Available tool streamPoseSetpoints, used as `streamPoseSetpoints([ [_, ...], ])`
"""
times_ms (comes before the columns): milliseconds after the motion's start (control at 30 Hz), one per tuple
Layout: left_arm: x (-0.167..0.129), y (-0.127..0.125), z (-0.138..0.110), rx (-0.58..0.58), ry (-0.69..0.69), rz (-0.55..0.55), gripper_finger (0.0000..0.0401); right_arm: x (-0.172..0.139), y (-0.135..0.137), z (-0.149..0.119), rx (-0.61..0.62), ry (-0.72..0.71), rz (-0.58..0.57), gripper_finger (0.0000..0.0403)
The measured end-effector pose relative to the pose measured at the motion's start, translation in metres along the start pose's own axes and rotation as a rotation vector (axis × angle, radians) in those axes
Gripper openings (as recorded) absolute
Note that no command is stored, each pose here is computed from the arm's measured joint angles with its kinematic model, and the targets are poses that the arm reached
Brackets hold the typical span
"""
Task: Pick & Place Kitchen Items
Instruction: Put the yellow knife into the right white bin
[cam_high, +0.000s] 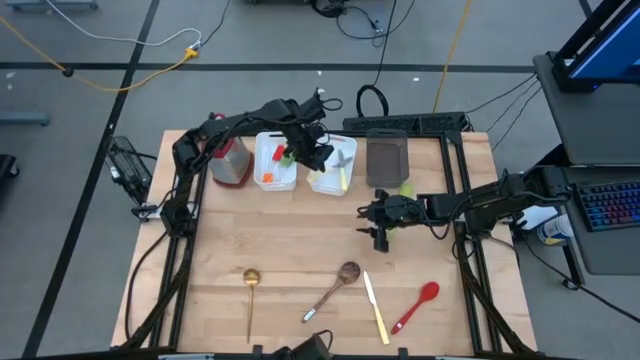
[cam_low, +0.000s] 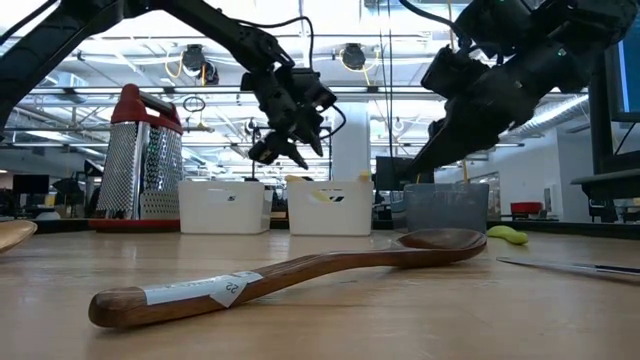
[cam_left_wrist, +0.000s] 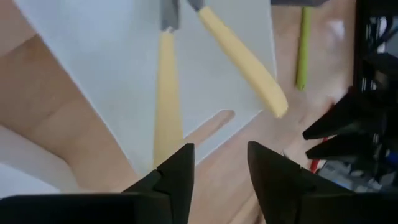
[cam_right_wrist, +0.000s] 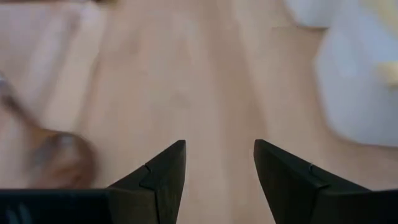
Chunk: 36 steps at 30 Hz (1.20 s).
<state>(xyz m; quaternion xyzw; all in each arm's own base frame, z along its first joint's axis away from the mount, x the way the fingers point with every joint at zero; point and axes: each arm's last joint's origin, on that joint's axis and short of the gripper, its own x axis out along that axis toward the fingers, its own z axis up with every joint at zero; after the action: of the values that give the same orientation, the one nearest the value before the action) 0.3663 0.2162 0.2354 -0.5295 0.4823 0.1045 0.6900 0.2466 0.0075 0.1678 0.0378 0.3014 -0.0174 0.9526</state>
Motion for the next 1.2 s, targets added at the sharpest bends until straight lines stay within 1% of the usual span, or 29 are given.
streamPoseSetpoints([
  [67, -0.001, -0.003, -0.002, 0.059, -0.006, 0.001, 0.0142, 0.0, 0.002, 0.0, 0.043, 0.009, 0.055, 0.0183],
  [133, -0.002, -0.005, -0.003, 0.119, -0.011, 0.008, 0.0134, 0.0, 0.005, -0.002, 0.055, 0.033, 0.104, 0.0183],
  [233, -0.002, -0.01, -0.006, 0.224, -0.026, 0.048, 0.0125, -0.001, 0.014, -0.005, 0.04, 0.057, 0.122, 0.0183],
  [300, -0.004, -0.015, -0.01, 0.307, -0.051, 0.096, 0.0122, -0.002, 0.02, -0.007, 0.039, 0.065, 0.142, 0.0183],
  [400, -0.009, -0.025, -0.018, 0.443, -0.103, 0.207, 0.012, -0.003, 0.029, -0.007, 0.058, 0.07, 0.172, 0.0183],
  [500, -0.015, -0.037, -0.027, 0.53, -0.179, 0.362, 0.012, -0.005, 0.039, -0.005, 0.109, 0.078, 0.182, 0.0183],
  [600, -0.023, -0.051, -0.035, 0.603, -0.276, 0.495, 0.012, -0.009, 0.051, -0.003, 0.143, 0.144, 0.128, 0.0183],
  [667, -0.028, -0.06, -0.04, 0.642, -0.33, 0.539, 0.012, -0.014, 0.059, 0.0, 0.18, 0.209, 0.067, 0.0183],
  [767, -0.034, -0.07, -0.046, 0.672, -0.397, 0.55, 0.012, -0.023, 0.07, 0.005, 0.259, 0.302, -0.011, 0.0183],
  [867, -0.038, -0.077, -0.05, 0.691, -0.42, 0.539, 0.012, -0.028, 0.079, 0.008, 0.34, 0.334, -0.034, 0.0183],
  [967, -0.038, -0.08, -0.053, 0.7, -0.428, 0.532, 0.012, -0.028, 0.088, 0.006, 0.422, 0.373, -0.011, 0.0183],
  [1100, -0.038, -0.082, -0.053, 0.708, -0.44, 0.525, 0.012, -0.021, 0.099, -0.006, 0.536, 0.481, 0.014, 0.0183],
  [1200, -0.038, -0.083, -0.052, 0.728, -0.445, 0.526, 0.012, -0.015, 0.108, -0.012, 0.598, 0.551, 0.078, 0.0183],
])
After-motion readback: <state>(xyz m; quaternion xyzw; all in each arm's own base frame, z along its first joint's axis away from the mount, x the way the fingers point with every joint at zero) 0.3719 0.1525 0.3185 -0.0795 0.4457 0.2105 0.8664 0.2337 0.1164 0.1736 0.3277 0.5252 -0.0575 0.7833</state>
